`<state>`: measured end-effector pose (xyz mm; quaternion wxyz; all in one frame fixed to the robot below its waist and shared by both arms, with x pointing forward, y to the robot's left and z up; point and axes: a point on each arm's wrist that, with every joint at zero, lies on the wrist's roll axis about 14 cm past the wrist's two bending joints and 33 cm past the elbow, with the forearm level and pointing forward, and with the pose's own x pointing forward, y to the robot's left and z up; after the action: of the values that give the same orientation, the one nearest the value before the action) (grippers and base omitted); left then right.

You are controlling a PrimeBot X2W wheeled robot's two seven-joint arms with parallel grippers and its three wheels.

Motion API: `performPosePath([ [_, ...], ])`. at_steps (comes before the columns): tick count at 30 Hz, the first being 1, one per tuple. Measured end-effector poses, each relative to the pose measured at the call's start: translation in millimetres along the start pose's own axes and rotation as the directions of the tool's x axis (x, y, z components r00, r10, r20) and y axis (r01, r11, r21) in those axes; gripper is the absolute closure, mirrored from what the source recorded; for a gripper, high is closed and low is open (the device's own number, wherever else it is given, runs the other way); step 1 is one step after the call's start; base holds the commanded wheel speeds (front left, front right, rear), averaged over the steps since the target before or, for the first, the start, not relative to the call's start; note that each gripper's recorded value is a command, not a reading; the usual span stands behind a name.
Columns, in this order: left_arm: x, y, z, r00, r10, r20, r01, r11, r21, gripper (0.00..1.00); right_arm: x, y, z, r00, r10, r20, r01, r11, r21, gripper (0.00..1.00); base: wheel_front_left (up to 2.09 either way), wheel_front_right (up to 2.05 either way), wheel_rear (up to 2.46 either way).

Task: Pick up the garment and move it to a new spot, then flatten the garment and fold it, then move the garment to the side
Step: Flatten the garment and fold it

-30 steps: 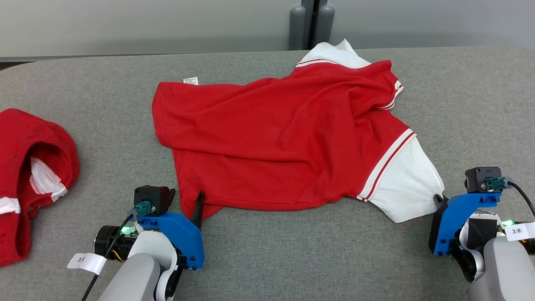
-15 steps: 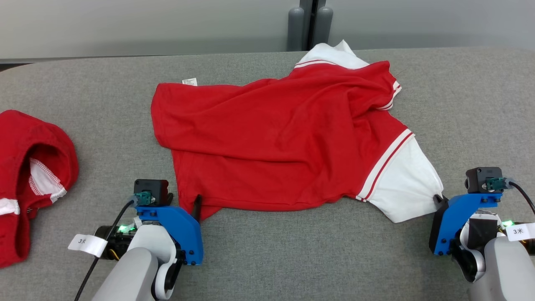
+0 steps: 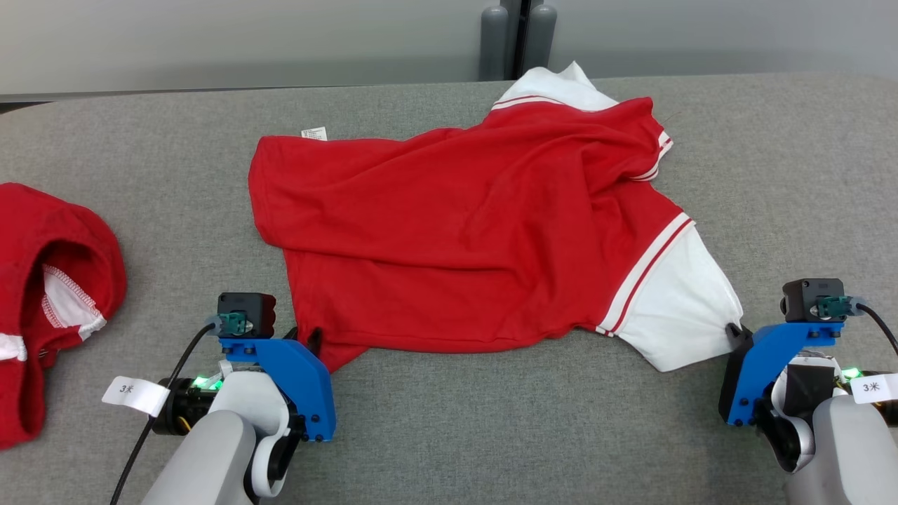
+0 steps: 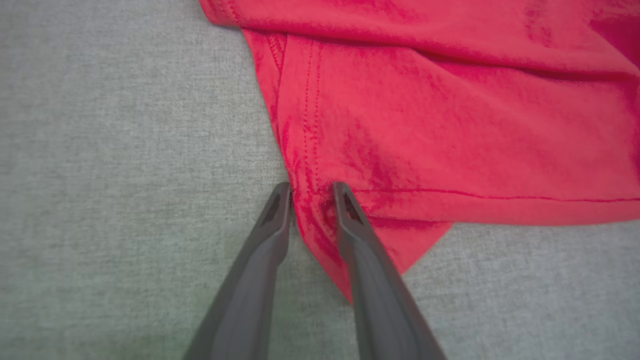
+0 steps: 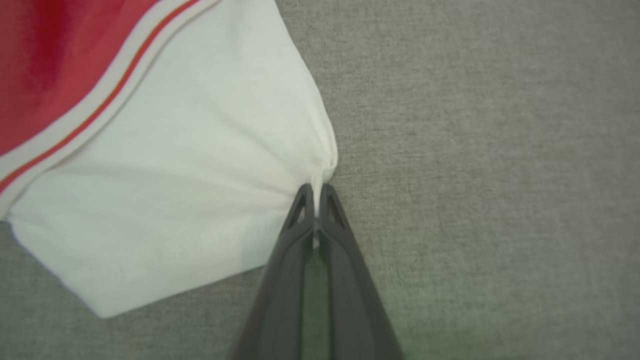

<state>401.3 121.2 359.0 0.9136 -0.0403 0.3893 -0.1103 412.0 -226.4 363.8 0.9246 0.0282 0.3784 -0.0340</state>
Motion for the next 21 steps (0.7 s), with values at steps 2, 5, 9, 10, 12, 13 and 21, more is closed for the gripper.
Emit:
performPosePath([
  [2,0.9,-1.8,-0.5,1.000,-0.007,-0.003,0.007,1.000,-0.003,0.69,-0.1,-0.5,0.0,1.000,-0.001,0.000,0.001,1.000,0.002,1.00,0.00,0.00,0.00],
  [5,1.3,-5.3,3.4,1.000,-0.022,0.021,0.022,1.000,0.007,1.00,-1.2,-1.0,0.8,1.000,-0.002,0.005,0.002,1.000,0.006,1.00,0.00,0.00,0.00],
  [9,-1.9,-10.3,16.4,0.996,-0.038,0.087,0.037,0.999,0.011,1.00,-5.1,-0.7,7.3,0.999,0.002,0.035,-0.003,1.000,0.017,1.00,0.00,0.00,0.00],
  [10,-3.7,-11.4,22.1,0.993,-0.042,0.113,0.042,0.999,0.007,1.00,-6.7,-0.4,9.4,0.999,0.004,0.045,-0.005,1.000,0.020,1.00,0.00,0.00,0.00],
  [12,-9.0,-14.3,35.5,0.983,-0.053,0.174,0.056,0.998,-0.012,1.00,-11.2,0.5,21.1,0.995,0.010,0.095,-0.014,0.999,0.038,1.00,0.00,0.00,0.00],
  [13,-13.0,-15.9,43.5,0.976,-0.059,0.211,0.066,0.998,-0.023,1.00,-14.5,0.9,30.2,0.991,0.015,0.131,-0.022,0.998,0.051,1.00,0.00,0.00,0.00],
  [21,-58.0,-30.0,94.5,0.888,-0.133,0.441,0.209,0.969,-0.130,1.00,-66.0,-3.9,111.1,0.903,0.026,0.429,-0.078,0.991,0.104,1.00,0.00,0.00,0.00],
])
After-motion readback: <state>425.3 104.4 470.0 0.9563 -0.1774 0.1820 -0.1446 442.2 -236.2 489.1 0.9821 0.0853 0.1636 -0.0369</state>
